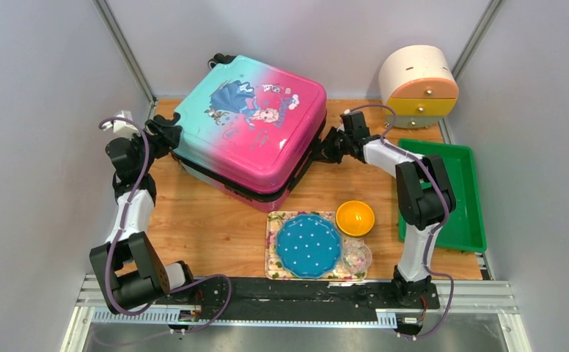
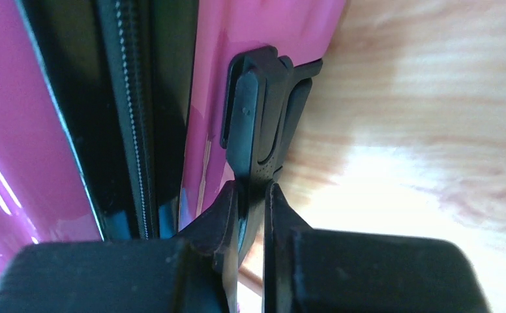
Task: Open, take out, and arrange the luggage
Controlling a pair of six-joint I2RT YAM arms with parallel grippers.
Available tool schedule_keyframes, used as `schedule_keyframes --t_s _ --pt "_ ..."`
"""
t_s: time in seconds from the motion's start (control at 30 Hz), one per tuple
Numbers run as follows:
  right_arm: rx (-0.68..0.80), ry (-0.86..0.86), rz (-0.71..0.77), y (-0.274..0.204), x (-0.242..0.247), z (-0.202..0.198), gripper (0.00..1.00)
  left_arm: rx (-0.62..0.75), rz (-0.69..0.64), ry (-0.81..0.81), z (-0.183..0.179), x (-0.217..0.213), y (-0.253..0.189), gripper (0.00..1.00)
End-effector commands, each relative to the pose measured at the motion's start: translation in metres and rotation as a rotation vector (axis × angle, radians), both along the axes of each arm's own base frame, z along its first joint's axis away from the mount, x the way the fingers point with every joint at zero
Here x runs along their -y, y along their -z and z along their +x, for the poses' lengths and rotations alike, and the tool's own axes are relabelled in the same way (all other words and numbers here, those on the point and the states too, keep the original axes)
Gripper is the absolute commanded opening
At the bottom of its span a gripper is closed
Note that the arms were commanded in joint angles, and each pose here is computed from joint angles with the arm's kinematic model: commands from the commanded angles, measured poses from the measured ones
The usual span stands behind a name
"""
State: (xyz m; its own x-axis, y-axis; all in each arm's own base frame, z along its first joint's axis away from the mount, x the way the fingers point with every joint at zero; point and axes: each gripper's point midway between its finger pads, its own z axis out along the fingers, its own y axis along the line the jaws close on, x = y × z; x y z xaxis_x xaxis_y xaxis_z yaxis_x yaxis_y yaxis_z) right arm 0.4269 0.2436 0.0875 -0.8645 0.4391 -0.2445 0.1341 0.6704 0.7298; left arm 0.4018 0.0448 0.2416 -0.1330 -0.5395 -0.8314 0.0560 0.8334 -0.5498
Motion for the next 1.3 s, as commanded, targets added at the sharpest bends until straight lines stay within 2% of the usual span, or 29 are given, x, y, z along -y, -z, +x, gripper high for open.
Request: schedule_keyframes --t_s 0.0,0.23,0.4,0.43,0.47,0.53,0.57,0.67,0.77,0.9,0.97,1.1,1.17,1.27 --pt "0.375 0.075 -0.061 -0.072 0.034 0.084 0.00 0.047 0.052 0.012 -0.002 0.000 -0.012 0.80" --pt "0.438 0.088 -0.252 -0.062 0.081 0.119 0.00 0.080 0.106 0.077 -0.006 0.010 -0.027 0.80" --pt "0.519 0.012 -0.341 -0.070 0.108 0.137 0.00 0.084 0.141 0.037 -0.015 0.005 -0.033 0.81" --pt "0.535 0.008 -0.347 -0.078 0.108 0.141 0.04 0.084 0.142 0.033 -0.016 0.005 -0.033 0.81" --pt "0.552 -0.002 -0.341 -0.084 0.107 0.142 0.15 0.076 0.134 0.031 -0.017 0.005 -0.032 0.81" --pt "0.591 -0.013 -0.339 -0.099 0.105 0.144 0.27 0.069 0.138 0.087 -0.021 0.013 -0.030 0.82" --pt "0.602 -0.014 -0.333 -0.105 0.104 0.143 0.37 0.064 0.169 0.118 -0.025 0.017 -0.027 0.82" --pt "0.642 -0.023 -0.347 -0.128 0.107 0.139 0.48 0.069 0.206 0.172 -0.041 0.025 -0.019 0.82" --pt "0.668 -0.077 -0.355 -0.145 0.106 0.120 0.56 0.073 0.203 0.190 -0.059 0.024 -0.001 0.81" --pt "0.730 -0.197 -0.346 -0.179 0.094 0.079 0.60 0.047 0.244 0.213 -0.077 0.026 0.027 0.78" --pt "0.750 -0.279 -0.362 -0.184 0.083 0.061 0.60 0.062 0.243 0.193 -0.075 0.021 0.026 0.79" --pt "0.746 -0.386 -0.368 -0.199 0.060 0.012 0.60 0.089 0.223 0.117 -0.051 -0.001 -0.004 0.79" --pt "0.795 -0.464 -0.381 -0.203 0.039 -0.009 0.59 0.139 0.212 0.069 -0.035 -0.014 -0.031 0.78" --pt "0.904 -0.608 -0.420 -0.212 0.005 -0.046 0.61 0.138 0.222 -0.008 -0.013 -0.037 -0.051 0.76"
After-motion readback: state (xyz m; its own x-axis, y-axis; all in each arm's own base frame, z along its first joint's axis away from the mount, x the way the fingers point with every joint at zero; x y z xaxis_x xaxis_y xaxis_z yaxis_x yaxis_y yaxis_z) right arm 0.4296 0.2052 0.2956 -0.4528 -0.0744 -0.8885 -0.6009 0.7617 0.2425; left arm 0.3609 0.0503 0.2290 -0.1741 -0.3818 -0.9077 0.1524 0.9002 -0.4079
